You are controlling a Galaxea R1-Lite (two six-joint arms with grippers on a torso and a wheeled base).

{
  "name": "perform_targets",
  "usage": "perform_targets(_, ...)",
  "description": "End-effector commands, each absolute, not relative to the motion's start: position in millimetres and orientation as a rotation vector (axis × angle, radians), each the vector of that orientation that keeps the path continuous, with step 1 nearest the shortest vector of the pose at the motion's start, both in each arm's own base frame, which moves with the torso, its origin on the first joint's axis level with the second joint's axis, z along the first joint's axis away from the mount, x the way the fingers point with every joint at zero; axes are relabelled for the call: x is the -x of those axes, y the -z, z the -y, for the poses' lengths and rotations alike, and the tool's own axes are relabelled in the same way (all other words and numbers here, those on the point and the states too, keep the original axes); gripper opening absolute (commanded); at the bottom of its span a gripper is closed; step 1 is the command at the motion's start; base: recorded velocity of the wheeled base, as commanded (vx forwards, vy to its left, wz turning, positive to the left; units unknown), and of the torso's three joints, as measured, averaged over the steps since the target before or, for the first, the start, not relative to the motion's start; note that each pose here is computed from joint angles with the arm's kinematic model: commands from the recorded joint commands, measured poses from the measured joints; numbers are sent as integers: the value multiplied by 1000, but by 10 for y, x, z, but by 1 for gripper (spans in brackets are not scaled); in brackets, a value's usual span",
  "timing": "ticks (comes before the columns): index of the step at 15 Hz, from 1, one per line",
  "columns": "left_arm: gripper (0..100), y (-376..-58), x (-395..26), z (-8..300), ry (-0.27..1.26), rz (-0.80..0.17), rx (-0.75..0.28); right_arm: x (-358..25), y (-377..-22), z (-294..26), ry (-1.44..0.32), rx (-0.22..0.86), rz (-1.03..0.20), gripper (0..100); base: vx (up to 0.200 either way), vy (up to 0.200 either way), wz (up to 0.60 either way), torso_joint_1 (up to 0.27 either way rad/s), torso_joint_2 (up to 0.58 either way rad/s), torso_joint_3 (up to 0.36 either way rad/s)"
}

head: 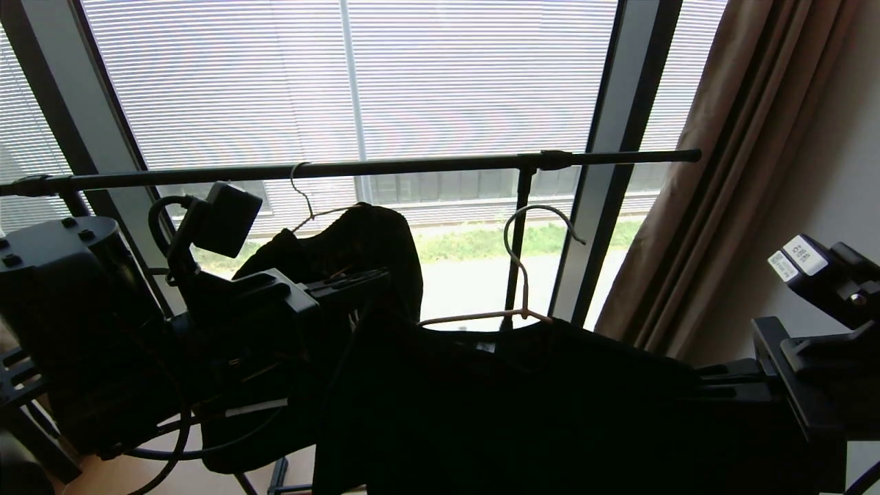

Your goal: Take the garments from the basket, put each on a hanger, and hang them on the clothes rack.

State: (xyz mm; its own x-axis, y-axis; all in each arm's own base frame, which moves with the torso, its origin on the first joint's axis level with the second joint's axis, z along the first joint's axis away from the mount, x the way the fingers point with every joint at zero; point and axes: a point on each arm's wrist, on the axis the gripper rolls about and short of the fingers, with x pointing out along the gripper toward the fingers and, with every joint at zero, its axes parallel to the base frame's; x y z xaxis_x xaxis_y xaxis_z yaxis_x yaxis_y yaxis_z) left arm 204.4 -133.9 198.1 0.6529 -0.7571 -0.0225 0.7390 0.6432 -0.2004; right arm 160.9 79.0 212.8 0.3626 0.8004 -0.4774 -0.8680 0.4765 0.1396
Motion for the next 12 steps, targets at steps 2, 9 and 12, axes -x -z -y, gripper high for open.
perform_targets(2,0,-1983,-2095,1362,851,-106,174,-1619,-2050,-810,-1157,109,-539,0,0,0,0,0,0,0)
perform_targets(9,0,-1979,-2121,1369,848,-108,172,-1664,-2094,-554,-1035,83,-470,0,0,0,0,0,0,0)
perform_targets(12,0,-1983,-2189,1419,851,-108,171,-1629,-2048,-587,-1058,83,-488,0,0,0,0,0,0,0)
